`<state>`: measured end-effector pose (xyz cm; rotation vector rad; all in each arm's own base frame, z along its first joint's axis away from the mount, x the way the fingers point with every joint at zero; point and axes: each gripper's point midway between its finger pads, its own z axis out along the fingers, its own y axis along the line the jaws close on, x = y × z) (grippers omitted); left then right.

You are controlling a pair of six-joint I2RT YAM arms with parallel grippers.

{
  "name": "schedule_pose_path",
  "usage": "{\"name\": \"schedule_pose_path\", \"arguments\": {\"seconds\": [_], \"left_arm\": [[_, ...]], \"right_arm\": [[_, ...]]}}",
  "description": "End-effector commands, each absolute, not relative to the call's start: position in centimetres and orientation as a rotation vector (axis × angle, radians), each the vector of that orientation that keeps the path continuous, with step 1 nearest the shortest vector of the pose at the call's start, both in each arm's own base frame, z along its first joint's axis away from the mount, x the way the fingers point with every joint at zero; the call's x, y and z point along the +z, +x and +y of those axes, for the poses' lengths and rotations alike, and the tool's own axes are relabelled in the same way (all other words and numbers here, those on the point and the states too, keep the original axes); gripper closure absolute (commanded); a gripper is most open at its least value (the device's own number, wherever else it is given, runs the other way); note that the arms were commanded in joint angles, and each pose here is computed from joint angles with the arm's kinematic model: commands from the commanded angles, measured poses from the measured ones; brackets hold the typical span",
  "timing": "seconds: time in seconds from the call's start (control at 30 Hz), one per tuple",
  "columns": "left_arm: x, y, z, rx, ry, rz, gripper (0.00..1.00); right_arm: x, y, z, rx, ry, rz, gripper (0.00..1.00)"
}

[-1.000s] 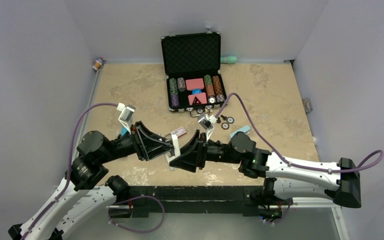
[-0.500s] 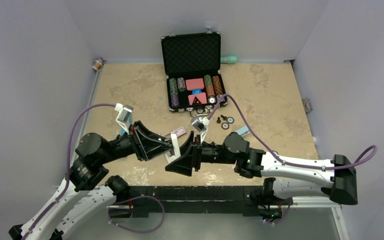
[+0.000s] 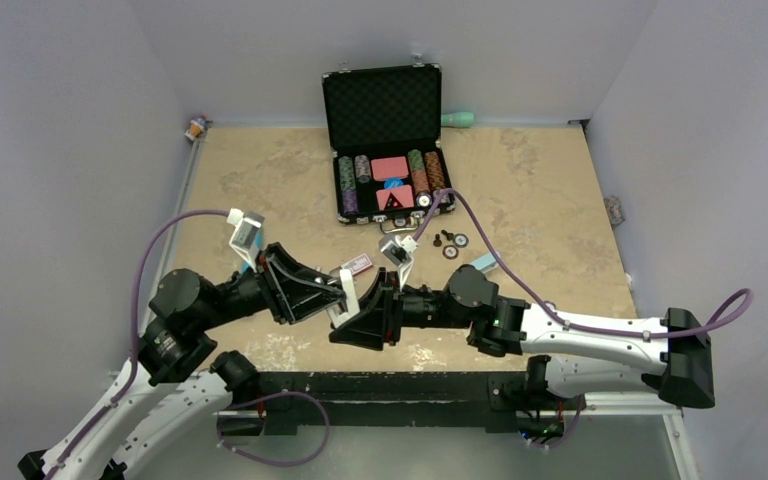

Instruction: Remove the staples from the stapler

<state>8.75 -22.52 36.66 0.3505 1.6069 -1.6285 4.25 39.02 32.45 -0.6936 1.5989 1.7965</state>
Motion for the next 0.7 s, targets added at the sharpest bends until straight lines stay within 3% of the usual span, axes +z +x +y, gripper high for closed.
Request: {"name": "schedule_pose_path", "arguments": {"seconds": [0.0, 0.07, 0.1, 0.4, 0.67], "left_arm": [[36.3, 9.9, -21.3, -1.522, 0.266, 1.645, 0.24], [34.9, 10.6, -20.3, -1.415, 0.211, 1.728, 0.02], [34.2, 10.9, -19.6, -1.355, 0.191, 1.763, 0.00], [26.8, 13.3, -10.0, -0.665, -0.131, 2.087, 0.00], [22.8, 13.0, -5.7, -0.356, -0.111, 2.174, 0.00]], "right_arm": [[33.7, 5.4, 38.8, 1.743, -0.648, 1.579, 1.00], [33.0, 6.2, 38.6, 1.695, -0.597, 1.639, 1.00], [32.7, 6.8, 38.4, 1.660, -0.561, 1.678, 1.00], [26.0, 12.6, 34.2, 1.211, -0.109, 2.067, 1.00], [21.5, 17.9, 26.6, 0.884, 0.188, 2.135, 1.00]]}}
